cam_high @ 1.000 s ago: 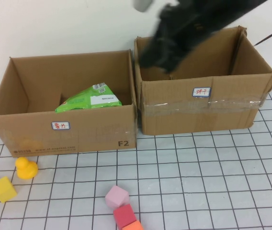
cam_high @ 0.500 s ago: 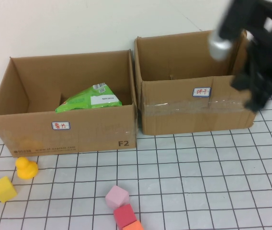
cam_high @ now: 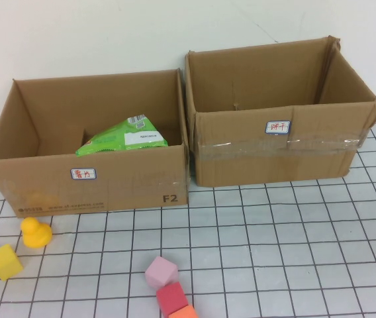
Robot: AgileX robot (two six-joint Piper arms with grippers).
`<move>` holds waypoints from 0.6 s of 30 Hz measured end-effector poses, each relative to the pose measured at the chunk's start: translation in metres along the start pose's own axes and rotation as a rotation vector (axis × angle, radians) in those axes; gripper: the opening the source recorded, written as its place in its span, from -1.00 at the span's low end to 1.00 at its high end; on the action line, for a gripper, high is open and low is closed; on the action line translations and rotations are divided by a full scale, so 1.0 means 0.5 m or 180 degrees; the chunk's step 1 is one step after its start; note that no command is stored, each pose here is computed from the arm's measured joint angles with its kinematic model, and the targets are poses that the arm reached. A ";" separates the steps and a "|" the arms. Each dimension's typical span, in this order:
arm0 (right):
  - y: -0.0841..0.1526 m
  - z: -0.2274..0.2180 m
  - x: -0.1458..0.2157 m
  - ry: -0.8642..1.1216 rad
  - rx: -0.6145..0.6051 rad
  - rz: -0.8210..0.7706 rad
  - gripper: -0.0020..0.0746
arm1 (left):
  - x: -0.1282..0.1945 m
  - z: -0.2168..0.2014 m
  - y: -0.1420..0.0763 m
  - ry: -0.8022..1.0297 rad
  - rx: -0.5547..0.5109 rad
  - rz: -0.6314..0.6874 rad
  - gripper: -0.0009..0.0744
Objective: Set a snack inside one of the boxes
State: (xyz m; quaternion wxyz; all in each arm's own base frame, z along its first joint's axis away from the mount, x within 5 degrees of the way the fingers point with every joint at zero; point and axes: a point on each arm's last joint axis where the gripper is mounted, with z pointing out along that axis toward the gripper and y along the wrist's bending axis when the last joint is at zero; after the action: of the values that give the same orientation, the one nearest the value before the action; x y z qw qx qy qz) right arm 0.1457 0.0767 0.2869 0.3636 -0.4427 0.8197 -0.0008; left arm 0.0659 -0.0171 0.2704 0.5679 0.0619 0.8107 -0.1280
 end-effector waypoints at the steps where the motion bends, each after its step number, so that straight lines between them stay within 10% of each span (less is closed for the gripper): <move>1: 0.010 -0.003 0.017 -0.0010 0.0006 0.0026 -0.93 | 0.000 0.000 0.000 -0.0006 0.0003 0.0000 -0.98; 18: 0.080 -0.060 0.139 -0.0159 0.0045 0.0146 -0.93 | 0.026 0.004 0.007 0.0311 -0.0110 -0.0034 -0.98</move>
State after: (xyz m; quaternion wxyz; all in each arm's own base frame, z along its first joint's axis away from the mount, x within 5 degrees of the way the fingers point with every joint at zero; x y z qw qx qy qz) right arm 0.0746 0.0409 0.2547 0.3871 -0.4211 0.8202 0.0128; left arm 0.0642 -0.0149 0.2572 0.5280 0.0539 0.8399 -0.1139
